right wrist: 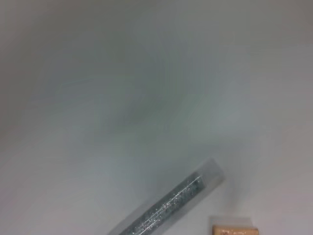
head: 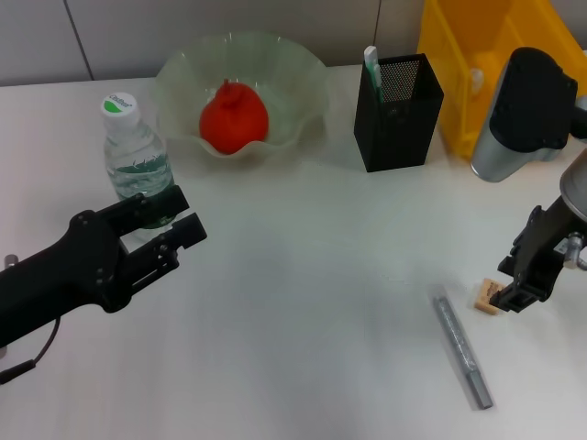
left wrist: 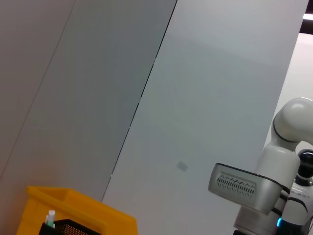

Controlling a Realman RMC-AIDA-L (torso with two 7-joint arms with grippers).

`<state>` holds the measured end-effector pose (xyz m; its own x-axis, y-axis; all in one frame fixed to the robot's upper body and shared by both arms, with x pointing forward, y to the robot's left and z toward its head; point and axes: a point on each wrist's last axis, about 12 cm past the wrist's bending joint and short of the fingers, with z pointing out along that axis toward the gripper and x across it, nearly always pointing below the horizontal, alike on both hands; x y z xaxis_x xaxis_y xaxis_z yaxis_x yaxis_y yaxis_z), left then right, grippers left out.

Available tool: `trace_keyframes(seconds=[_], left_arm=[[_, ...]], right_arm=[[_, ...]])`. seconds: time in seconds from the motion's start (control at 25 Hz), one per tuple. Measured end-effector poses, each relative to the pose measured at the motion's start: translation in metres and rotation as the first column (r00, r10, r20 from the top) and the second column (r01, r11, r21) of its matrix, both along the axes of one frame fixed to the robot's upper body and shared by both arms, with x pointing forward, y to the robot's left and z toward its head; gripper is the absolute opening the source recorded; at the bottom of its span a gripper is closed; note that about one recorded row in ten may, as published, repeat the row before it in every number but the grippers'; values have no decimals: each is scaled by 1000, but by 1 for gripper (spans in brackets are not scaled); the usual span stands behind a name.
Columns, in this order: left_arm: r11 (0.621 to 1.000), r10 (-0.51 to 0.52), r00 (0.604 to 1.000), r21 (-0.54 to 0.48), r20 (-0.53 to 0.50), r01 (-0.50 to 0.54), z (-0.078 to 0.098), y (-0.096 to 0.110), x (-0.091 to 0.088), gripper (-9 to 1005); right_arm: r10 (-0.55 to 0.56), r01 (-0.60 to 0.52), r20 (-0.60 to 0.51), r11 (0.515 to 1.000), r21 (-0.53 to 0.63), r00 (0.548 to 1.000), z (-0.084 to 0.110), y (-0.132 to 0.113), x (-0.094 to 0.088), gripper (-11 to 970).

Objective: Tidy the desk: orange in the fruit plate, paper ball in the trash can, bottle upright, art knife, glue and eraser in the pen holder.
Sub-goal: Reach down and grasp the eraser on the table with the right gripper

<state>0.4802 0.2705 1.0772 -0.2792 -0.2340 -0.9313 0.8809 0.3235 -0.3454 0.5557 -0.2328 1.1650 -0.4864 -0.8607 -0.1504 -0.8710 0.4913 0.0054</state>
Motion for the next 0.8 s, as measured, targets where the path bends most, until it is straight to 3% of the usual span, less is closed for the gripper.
trace_keyframes(seconds=[0.28, 0.8], left_arm=[[1000, 1, 1000, 2, -6, -1, -1, 1, -2, 482], [1000, -4, 1000, 8, 1, 4, 0, 2, -2, 483]], right_arm=[[-2, 2, 29, 1000, 3, 1000, -2, -1, 4, 451], [-163, 125, 135, 958, 257, 977, 49, -20, 15, 447]])
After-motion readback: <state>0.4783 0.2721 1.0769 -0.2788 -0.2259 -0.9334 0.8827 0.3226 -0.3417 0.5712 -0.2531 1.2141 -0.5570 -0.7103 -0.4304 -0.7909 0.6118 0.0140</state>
